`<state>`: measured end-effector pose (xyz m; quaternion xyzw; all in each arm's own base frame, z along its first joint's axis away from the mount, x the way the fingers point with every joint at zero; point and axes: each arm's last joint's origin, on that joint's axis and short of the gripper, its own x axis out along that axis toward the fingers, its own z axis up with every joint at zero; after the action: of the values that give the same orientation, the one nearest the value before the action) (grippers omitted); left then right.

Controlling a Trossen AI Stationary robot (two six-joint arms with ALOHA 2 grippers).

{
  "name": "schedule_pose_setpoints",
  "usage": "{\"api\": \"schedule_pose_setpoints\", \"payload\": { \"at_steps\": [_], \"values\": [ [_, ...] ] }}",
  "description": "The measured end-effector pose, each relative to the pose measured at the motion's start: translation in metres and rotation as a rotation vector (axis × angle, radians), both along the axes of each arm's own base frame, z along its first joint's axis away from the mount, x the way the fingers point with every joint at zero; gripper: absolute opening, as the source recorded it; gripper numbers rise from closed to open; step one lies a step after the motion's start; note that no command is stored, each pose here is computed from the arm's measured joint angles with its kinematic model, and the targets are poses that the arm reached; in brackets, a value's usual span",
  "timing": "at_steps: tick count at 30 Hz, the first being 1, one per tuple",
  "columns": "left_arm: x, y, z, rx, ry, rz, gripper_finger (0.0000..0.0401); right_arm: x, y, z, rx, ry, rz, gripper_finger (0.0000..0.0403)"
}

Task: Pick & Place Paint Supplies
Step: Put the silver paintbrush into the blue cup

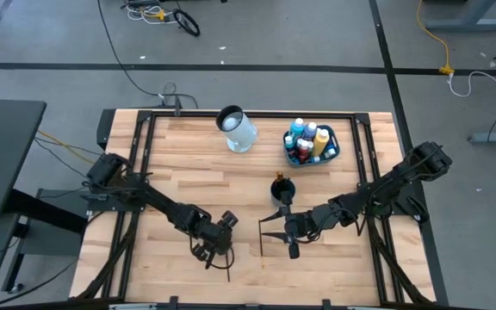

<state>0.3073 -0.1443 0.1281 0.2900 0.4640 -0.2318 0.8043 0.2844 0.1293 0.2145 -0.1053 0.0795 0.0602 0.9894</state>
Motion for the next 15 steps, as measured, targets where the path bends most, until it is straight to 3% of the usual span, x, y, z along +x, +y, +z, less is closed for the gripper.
{"api": "schedule_pose_setpoints", "payload": {
  "at_steps": [4, 12, 15],
  "values": [
    [-0.0024, 0.0004, -0.0018, -0.063, 0.061, -0.002, 0.0146, -0.0001, -0.0001, -0.0003, -0.001, 0.003, 0.000, 0.0169],
    [-0.0046, 0.0025, -0.0040, -0.119, 0.122, 0.061, 0.0024, -0.0001, -0.0001, -0.0004, -0.002, 0.004, 0.000, 0.0169],
    [-0.0049, 0.0027, -0.0044, -0.116, 0.124, 0.064, 0.0013, -0.0001, 0.0000, -0.0004, -0.001, 0.004, 0.000, 0.0169]
  ]
}}
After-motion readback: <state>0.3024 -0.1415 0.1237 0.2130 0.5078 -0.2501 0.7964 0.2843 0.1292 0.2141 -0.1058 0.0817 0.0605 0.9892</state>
